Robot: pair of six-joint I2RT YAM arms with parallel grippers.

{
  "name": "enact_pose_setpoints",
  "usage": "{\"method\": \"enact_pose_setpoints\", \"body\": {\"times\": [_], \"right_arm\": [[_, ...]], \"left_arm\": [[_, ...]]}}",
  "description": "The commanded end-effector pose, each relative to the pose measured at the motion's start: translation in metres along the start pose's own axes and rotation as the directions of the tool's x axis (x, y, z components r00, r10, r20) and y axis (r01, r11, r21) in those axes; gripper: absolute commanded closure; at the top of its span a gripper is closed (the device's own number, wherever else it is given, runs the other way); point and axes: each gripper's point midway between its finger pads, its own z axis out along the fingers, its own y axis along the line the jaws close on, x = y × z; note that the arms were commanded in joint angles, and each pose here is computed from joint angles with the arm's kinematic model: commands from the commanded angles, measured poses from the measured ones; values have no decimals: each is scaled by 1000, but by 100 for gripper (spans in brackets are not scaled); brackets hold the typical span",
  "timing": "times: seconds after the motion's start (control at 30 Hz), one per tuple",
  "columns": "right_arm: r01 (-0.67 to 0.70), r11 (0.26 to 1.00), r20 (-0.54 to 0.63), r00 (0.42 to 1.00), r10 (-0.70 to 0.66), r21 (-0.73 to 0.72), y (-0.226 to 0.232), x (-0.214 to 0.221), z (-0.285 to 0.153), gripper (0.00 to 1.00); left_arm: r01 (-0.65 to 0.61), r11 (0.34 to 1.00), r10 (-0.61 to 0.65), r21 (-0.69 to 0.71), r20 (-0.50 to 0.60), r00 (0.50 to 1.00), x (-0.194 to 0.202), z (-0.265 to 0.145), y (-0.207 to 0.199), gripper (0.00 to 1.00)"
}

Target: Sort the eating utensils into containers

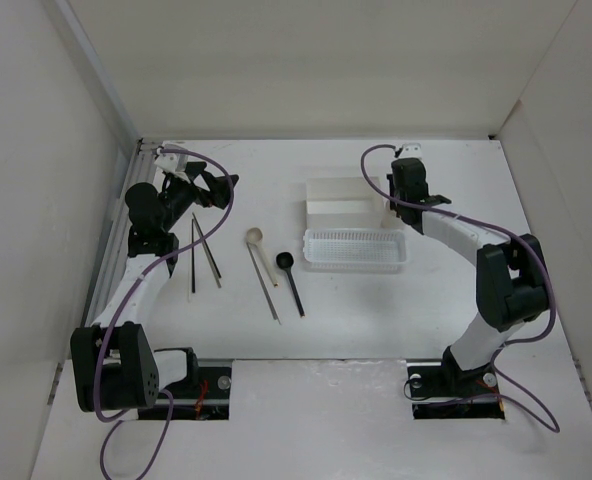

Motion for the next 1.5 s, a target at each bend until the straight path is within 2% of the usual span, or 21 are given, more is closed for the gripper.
{"method": "enact_pose_setpoints", "body": {"times": [0.0, 0.2, 0.3, 0.33, 0.47, 0.67, 0.77, 0.87, 0.97, 1.0, 1.03, 1.07, 1.17, 1.2, 1.23, 1.3, 1.33, 1.37, 1.4, 1.43, 1.47], "right_arm": [[20, 1000, 14, 1000, -20, -21, 5, -1, -3, 100], [24, 999, 4, 1000, -24, -39, 8, 4, -3, 98], [21, 999, 12, 1000, -20, -48, 8, 1, -5, 87], [21, 999, 12, 1000, -20, -48, 8, 1, -5, 80], [30, 998, 12, 999, -29, -58, 10, 1, -6, 72], [16, 997, 47, 999, -13, -69, 8, -13, -16, 72], [24, 996, 93, 995, -16, -80, 8, -29, -29, 68], [35, 995, 167, 986, -19, -91, 7, -52, -53, 54], [42, 994, 257, 966, -15, -100, 11, -79, -88, 42], [57, 993, 286, 958, -25, -105, 19, -85, -101, 34], [63, 991, 297, 954, -26, -115, 24, -84, -110, 13], [77, 988, 323, 946, -29, -137, 29, -90, -124, 0], [204, 944, 317, 941, -116, -259, 76, -78, -154, 0], [263, 917, 299, 939, -172, -299, 93, -67, -158, 0], [338, 855, 256, 933, -252, -393, 121, -41, -171, 0], [380, 782, 190, 925, -329, -495, 153, -15, -179, 16], [399, 741, 129, 909, -395, -540, 161, 9, -185, 29], [382, 688, 87, 902, -423, -617, 187, 28, -195, 59], [389, 661, 83, 892, -445, -642, 192, 34, -205, 70], [351, 666, 8, 888, -460, -658, 201, 56, -201, 75], [351, 649, 3, 881, -473, -674, 211, 66, -209, 77]], "left_arm": [[-60, 998, 59, 9, 67, 996, -30, 5, -1, 0], [-60, 998, 59, 9, 67, 996, -30, 5, -1, 0], [-69, 998, 69, 8, 67, 995, -30, 5, -1, 0], [-69, 998, 69, 8, 67, 995, -30, 5, -1, 0], [-69, 998, 69, 8, 67, 995, -30, 5, -1, 0], [-80, 997, 79, 7, 67, 995, -30, 5, 0, 0], [-80, 997, 79, 7, 67, 995, -30, 5, 0, 0], [-59, 998, 59, 3, 38, 998, -20, 4, 1, 0], [-58, 992, 56, -113, -28, 998, 2, -3, 22, 0], [-70, 979, 62, -193, -47, 997, 6, -6, 38, 0], [-124, 965, 107, -230, -85, 991, 12, -10, 47, 0], [-148, 952, 119, -269, -121, 985, 19, -14, 56, 0], [-242, 883, 151, -402, -246, 957, 32, -32, 86, 0], [-299, 859, 180, -415, -302, 936, 36, -39, 93, 0], [-327, 814, 177, -479, -333, 926, 37, -48, 106, 0], [-364, 773, 177, -519, -375, 910, 41, -60, 115, 0], [-385, 742, 174, -548, -397, 901, 40, -69, 120, 0], [-398, 732, 164, -553, -423, 891, 49, -76, 121, 0], [-400, 726, 156, -559, -433, 888, 54, -79, 122, 0], [-400, 726, 155, -559, -434, 887, 56, -81, 121, 2], [-388, 732, 129, -560, -445, 886, 68, -85, 120, 6]]}}
